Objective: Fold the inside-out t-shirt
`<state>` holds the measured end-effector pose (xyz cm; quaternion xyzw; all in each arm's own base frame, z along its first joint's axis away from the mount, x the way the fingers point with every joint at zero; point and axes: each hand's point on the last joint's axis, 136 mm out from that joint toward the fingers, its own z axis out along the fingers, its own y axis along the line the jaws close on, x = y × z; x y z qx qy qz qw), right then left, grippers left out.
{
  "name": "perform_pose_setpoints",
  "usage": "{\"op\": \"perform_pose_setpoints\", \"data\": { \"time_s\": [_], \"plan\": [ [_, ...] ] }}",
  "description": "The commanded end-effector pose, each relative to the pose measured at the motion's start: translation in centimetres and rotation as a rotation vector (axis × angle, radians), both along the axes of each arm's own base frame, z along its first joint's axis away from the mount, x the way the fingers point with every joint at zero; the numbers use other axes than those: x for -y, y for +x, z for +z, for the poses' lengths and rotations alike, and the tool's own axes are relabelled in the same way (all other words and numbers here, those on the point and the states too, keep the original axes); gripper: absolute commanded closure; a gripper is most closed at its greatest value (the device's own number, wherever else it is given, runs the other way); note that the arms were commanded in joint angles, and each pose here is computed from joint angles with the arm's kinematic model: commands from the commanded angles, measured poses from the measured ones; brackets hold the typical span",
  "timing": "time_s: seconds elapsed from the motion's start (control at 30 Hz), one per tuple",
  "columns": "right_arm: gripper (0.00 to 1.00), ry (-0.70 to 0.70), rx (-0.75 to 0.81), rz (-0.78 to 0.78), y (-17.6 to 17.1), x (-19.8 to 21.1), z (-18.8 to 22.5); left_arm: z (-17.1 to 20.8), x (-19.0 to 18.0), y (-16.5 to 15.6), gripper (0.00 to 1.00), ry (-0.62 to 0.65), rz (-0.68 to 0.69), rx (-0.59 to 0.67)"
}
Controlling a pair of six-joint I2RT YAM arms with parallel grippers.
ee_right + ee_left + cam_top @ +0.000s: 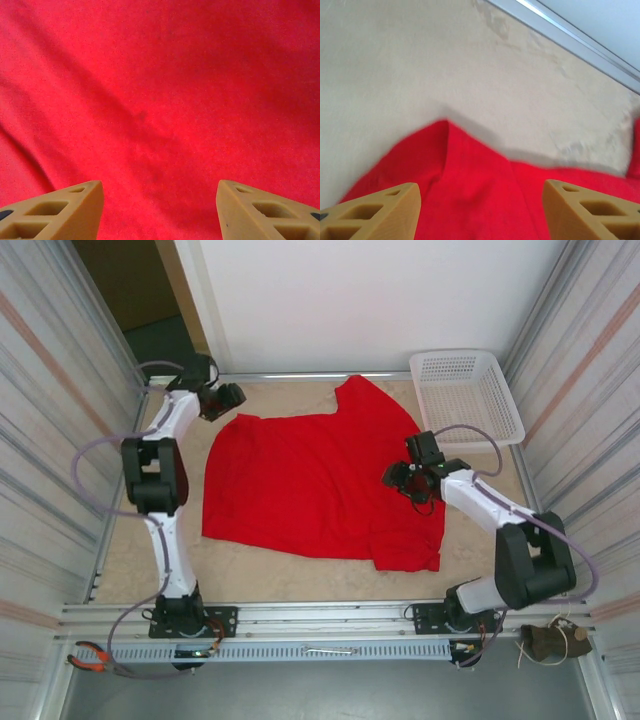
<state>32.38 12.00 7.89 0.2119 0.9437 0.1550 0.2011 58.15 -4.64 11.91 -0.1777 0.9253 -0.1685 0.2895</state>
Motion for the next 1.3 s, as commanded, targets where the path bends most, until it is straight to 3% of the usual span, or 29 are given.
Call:
{"op": "perform_pose_setpoints", "data": {
  "time_s": [0.0,0.27,0.37,0.4,0.53,0.57,0.9,1.03,1.07,1.1,1.13,1.27],
  "plan": [
    [0.41,-0.015,0.022,-0.034,1.3,-0.1,-1.1,-1.8,-0.5,0.9,0.34,0.093,-0.012,-0.086],
    [0.41,-0.021,-0.045,-0.085,1.2,0.1,-3.9,-6.1,1.0,2.3,0.34,0.11,-0.023,-0.162],
    [0.41,-0.02,-0.066,-0.105,0.8,0.3,-4.5,-7.2,1.3,2.4,0.4,0.092,-0.019,-0.173],
    [0.41,-0.019,-0.072,-0.11,0.7,0.4,-4.7,-7.3,1.5,2.5,0.47,0.087,-0.023,-0.168],
    [0.41,-0.016,-0.071,-0.127,0.3,0.7,-4.6,-5.8,2.4,3.6,0.94,0.046,-0.052,-0.098],
    [0.41,-0.018,-0.071,-0.134,0.2,0.9,-4.7,-4.9,2.6,4.0,1.0,0.036,-0.058,-0.07],
    [0.41,-0.025,-0.068,-0.181,0.0,1.8,-4.6,7.2,4.1,5.2,1.0,-0.149,-0.057,0.392],
    [0.41,-0.036,-0.077,-0.195,-0.3,2.1,-4.8,8.6,2.9,4.2,1.0,-0.274,0.011,0.52],
    [0.41,-0.04,-0.079,-0.2,-0.3,2.2,-4.8,8.4,2.3,4.0,0.86,-0.294,0.034,0.538],
    [0.41,-0.045,-0.085,-0.205,-0.4,2.4,-5.0,7.5,1.6,3.8,0.67,-0.305,0.066,0.538],
    [0.41,-0.045,-0.087,-0.211,-0.4,2.5,-5.0,8.3,0.6,3.3,0.55,-0.315,0.098,0.555],
    [0.41,-0.048,-0.092,-0.223,-0.6,2.9,-5.0,5.9,-3.6,2.5,0.42,-0.354,0.221,0.52]
  ]
}}
